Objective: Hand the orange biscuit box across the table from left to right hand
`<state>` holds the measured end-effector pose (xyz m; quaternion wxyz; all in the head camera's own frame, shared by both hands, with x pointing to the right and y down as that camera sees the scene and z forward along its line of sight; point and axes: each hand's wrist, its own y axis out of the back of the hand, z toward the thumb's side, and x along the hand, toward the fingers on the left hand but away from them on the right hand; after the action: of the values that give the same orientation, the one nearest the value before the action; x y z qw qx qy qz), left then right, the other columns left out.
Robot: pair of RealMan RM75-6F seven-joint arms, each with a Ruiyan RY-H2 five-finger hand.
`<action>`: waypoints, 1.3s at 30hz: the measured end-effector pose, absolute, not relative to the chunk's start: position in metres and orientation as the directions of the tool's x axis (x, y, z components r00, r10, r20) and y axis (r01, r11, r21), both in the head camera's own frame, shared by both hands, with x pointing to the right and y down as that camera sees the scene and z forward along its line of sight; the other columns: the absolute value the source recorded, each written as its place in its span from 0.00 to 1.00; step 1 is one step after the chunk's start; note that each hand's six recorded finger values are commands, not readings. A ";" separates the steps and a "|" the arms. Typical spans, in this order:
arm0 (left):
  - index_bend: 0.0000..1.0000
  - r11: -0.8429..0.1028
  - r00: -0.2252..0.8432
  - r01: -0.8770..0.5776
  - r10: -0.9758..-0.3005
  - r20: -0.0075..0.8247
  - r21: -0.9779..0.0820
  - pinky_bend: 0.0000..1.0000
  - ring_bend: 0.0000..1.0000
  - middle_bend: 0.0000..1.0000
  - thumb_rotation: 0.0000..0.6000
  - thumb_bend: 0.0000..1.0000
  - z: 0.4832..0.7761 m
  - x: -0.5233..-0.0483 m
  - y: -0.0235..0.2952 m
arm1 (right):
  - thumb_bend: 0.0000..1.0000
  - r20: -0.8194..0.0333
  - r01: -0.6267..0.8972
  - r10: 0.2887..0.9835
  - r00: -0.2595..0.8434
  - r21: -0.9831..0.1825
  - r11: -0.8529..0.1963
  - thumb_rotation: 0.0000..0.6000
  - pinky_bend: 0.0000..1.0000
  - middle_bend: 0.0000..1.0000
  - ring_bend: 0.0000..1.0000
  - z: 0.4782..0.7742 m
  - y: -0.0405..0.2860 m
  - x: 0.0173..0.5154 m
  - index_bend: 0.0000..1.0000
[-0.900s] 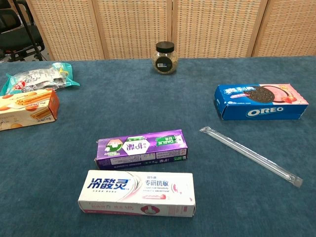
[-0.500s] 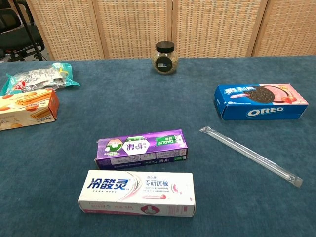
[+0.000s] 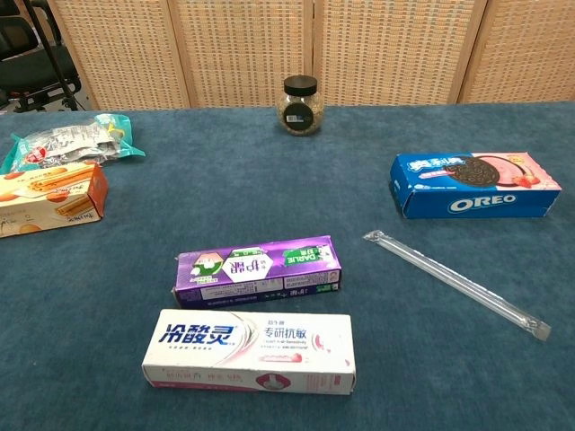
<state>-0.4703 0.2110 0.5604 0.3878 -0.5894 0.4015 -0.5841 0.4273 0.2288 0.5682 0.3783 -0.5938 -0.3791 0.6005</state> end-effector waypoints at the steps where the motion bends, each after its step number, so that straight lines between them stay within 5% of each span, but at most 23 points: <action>1: 0.00 -0.379 -0.012 -0.019 -0.925 0.379 -0.925 0.00 0.00 0.00 1.00 0.11 0.561 -0.471 0.211 | 0.07 -0.429 -0.004 0.903 -0.010 -0.903 -0.429 1.00 0.00 0.00 0.00 0.569 0.229 0.428 0.04; 17: 0.00 -0.449 -0.133 -0.152 -0.873 0.468 -0.880 0.00 0.00 0.00 1.00 0.12 0.579 -0.482 0.164 | 0.06 -0.424 0.002 0.906 -0.011 -0.906 -0.424 1.00 0.00 0.00 0.00 0.568 0.228 0.429 0.04; 30: 0.00 -0.648 -0.138 -0.227 -0.717 0.683 -0.727 0.00 0.00 0.00 1.00 0.12 0.612 -0.490 0.091 | 0.06 -0.439 -0.007 0.899 -0.006 -0.899 -0.439 1.00 0.00 0.00 0.00 0.574 0.229 0.427 0.05; 39: 0.00 -0.737 -0.170 -0.181 -0.628 0.759 -0.651 0.00 0.00 0.00 1.00 0.12 0.639 -0.496 0.052 | 0.06 -0.439 -0.004 0.898 -0.010 -0.898 -0.439 1.00 0.00 0.00 0.00 0.574 0.228 0.428 0.05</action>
<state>-0.4957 0.0517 0.6385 0.1615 -0.6234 0.3244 -0.6928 0.4283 0.2283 0.5745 0.3735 -0.5960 -0.3752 0.6037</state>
